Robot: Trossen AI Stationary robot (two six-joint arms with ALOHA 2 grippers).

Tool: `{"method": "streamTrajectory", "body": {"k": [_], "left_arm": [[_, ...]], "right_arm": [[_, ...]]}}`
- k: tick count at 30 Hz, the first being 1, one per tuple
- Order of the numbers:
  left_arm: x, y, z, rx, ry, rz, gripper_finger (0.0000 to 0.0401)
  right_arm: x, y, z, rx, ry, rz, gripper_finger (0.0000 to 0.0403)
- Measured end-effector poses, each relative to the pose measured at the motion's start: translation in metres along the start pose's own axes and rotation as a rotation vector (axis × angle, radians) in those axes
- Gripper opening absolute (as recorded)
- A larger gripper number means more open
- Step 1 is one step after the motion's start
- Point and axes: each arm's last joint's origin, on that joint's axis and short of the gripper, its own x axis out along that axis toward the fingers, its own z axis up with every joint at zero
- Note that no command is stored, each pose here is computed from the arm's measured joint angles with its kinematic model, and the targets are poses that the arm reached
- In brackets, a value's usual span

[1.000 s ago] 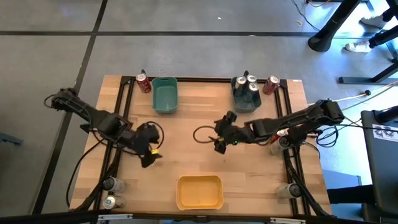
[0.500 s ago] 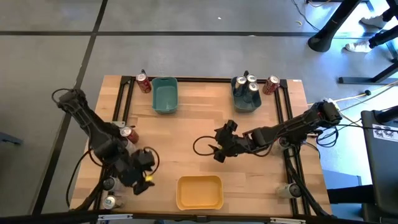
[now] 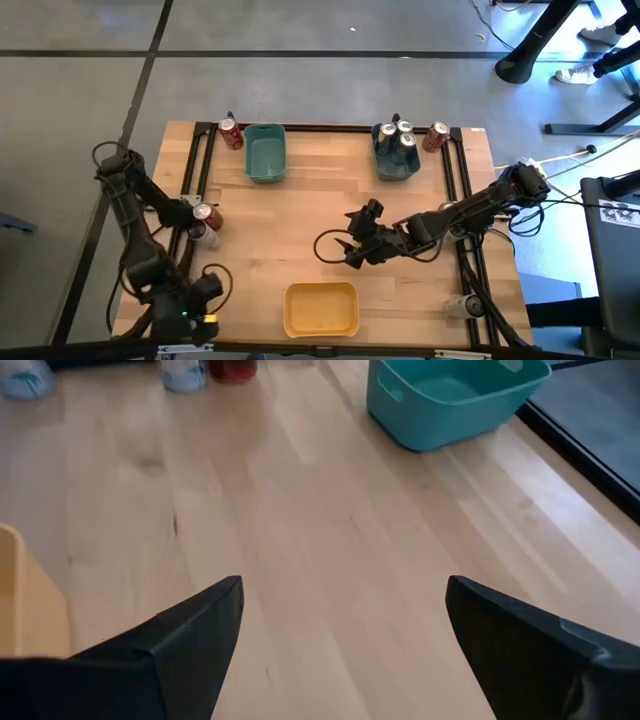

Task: Sort soda cans
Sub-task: Put the blue soda can into the blue bin

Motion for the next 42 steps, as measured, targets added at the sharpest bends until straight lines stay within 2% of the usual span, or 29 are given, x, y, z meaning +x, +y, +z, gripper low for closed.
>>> {"method": "streamTrajectory", "body": {"k": [7,12,16,25,42], "left_arm": [[-0.003,0.012,-0.021,-0.038,0.027,0.068,0.0317],[-0.004,0.021,-0.027,-0.052,0.055,0.146,0.0317],[-0.005,0.024,-0.032,-0.052,0.065,0.162,0.0317],[0.013,0.029,-0.045,-0.028,0.159,0.300,0.0317],[0.013,0.033,-0.044,0.034,0.146,0.337,0.0317]], "right_arm": [[0.004,0.003,-0.002,-0.004,0.001,-0.001,0.0347],[0.007,0.003,-0.004,-0.019,0.010,-0.005,0.0347],[0.007,0.003,-0.004,-0.020,0.008,-0.005,0.0347],[0.007,0.004,-0.004,-0.029,0.008,-0.008,0.0347],[0.008,0.004,-0.004,-0.028,0.007,-0.007,0.0347]]}}
